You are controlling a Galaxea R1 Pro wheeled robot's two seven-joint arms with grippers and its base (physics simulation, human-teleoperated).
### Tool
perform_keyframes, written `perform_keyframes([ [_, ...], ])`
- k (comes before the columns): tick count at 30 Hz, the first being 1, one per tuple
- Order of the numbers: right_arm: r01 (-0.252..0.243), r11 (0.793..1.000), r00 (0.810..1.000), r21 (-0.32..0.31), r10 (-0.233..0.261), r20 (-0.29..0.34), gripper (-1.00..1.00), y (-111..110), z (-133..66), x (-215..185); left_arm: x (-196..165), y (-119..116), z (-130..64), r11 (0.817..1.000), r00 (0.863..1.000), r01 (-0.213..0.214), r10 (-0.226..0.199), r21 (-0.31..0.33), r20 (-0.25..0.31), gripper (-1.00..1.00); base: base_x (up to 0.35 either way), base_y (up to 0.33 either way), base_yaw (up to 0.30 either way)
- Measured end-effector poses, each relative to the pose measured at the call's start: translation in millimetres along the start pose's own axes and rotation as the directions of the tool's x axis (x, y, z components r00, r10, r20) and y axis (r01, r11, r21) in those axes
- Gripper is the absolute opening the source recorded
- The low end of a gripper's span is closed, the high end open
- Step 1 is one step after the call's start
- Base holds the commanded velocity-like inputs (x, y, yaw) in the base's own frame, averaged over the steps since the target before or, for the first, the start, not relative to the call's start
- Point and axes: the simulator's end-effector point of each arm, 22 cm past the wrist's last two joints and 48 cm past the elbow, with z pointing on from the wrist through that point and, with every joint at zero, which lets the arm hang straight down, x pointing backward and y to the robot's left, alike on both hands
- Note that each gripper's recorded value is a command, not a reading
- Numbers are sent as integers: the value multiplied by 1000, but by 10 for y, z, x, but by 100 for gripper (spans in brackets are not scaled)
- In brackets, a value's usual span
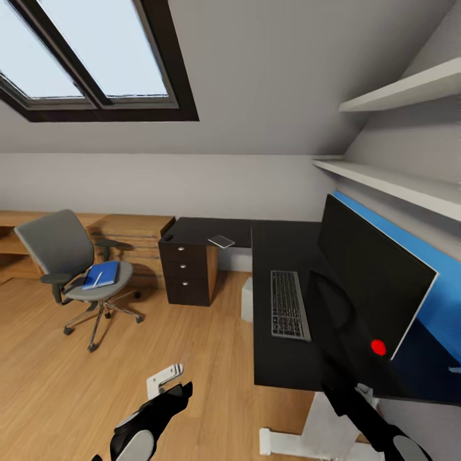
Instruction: In the bedroom, organize the workspace by keeping the computer under the desk, ensuring the monitor is on the desk, placing the keyboard on the desk next to the monitor, placing the mouse on the desk next to the keyboard, moving the folder from the swivel chair onto the desk next to the mouse, stacking the notebook on top of the folder with the pen on top of the notebook, and positioning the swivel chair next to the desk.
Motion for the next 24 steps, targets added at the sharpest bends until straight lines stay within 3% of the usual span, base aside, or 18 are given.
perform_keyframes([
  [4,0,1000,1000,5,0,-10,100,-15,12,54,17,10,8,1000,1000,-1,1,-3,-4,100,-335,0,0],
  [8,9,1000,998,19,-8,-62,100,-65,70,329,191,194,117,998,999,-19,17,-53,-40,100,-335,0,0],
  [10,36,999,996,33,-33,-87,100,-110,91,459,336,355,198,995,997,-36,29,-95,-70,100,-336,0,0],
  [14,135,987,987,85,-127,-95,100,-310,97,536,626,583,294,985,990,-80,61,-150,-129,100,-336,0,0],
  [16,198,972,977,128,-184,-111,100,-491,81,580,789,662,318,979,983,-114,87,-167,-161,100,-336,0,0],
  [18,289,940,952,182,-262,-159,100,-744,52,711,1005,764,338,969,971,-163,125,-184,-202,100,-336,0,0],
  [21,363,904,926,226,-323,-194,100,-947,19,782,1148,845,347,960,961,-200,154,-195,-228,100,-335,25,0],
  [22,433,855,898,285,-384,-213,100,-1197,-40,777,1273,932,355,951,952,-230,175,-207,-253,100,-333,76,0],
  [23,457,834,888,310,-406,-216,100,-1299,-67,763,1311,966,358,948,949,-239,181,-212,-259,100,-324,114,0],
  [24,498,789,867,359,-450,-213,100,-1490,-122,724,1373,1022,366,943,945,-251,188,-220,-268,100,-313,143,0],
])
